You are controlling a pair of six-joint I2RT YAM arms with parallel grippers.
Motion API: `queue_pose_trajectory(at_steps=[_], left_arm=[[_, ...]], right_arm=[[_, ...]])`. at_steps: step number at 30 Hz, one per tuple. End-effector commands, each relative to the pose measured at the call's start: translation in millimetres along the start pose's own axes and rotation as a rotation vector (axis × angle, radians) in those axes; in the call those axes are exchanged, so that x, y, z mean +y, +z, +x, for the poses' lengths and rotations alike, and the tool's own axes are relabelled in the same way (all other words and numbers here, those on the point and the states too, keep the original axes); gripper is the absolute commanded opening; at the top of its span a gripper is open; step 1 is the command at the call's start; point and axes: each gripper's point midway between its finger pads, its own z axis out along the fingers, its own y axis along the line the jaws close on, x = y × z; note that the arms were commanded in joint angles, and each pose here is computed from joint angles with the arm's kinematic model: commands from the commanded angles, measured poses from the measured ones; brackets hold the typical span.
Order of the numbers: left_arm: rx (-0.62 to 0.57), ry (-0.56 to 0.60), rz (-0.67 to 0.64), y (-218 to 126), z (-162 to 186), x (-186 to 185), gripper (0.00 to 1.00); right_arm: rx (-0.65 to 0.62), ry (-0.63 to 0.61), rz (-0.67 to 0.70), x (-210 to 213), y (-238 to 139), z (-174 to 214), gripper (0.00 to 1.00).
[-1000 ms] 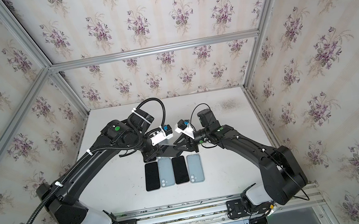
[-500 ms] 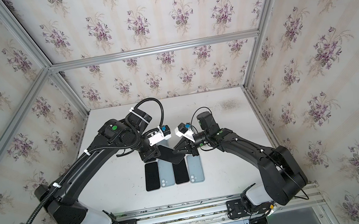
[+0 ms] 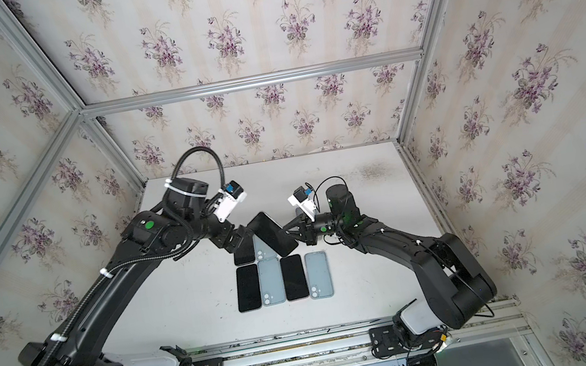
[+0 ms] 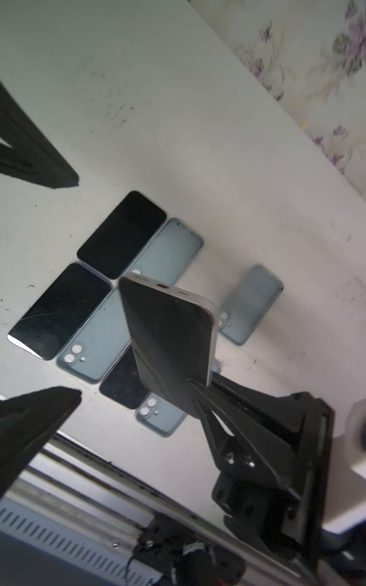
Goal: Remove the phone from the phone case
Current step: 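Lower the phone onto the row with the right gripper while the left withdraws, then open the right gripper off the phone and lift it away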
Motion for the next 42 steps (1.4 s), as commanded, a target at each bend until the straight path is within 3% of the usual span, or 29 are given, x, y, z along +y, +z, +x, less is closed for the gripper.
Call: queue_pose_trajectory(at_steps=[1, 5, 13, 23, 27, 32, 37, 42], left_arm=[[-0.197, -0.178, -0.088, -24, -20, 26, 1.0], [-0.257, -0.232, -0.12, -38, -10, 29, 1.0], [-0.308, -0.365, -0.086, -45, 12, 17, 1.0], [-0.305, -0.403, -0.11, -45, 23, 19, 1.0], [-0.299, -0.407, -0.111, -43, 25, 19, 1.0], [-0.296, -0.418, -0.114, -42, 26, 20, 1.0], [-0.293, -0.422, -0.119, -41, 29, 21, 1.0], [-0.288, -0.423, -0.121, -39, 31, 21, 1.0]], right_arm=[[-0.171, 0.178, 0.119, -31, 2, -27, 0.0], [-0.241, 0.296, 0.195, -62, 6, -24, 0.0], [-0.193, 0.486, 0.486, -131, 8, 27, 0.0], [-0.137, 0.588, 0.555, -148, 26, 54, 0.0], [-0.126, 0.62, 0.57, -148, 25, 61, 0.28], [-0.125, 0.604, 0.574, -142, 18, 56, 0.53], [-0.108, 0.578, 0.576, -137, 10, 51, 0.59], [-0.1, 0.583, 0.546, -139, 17, 51, 0.54]])
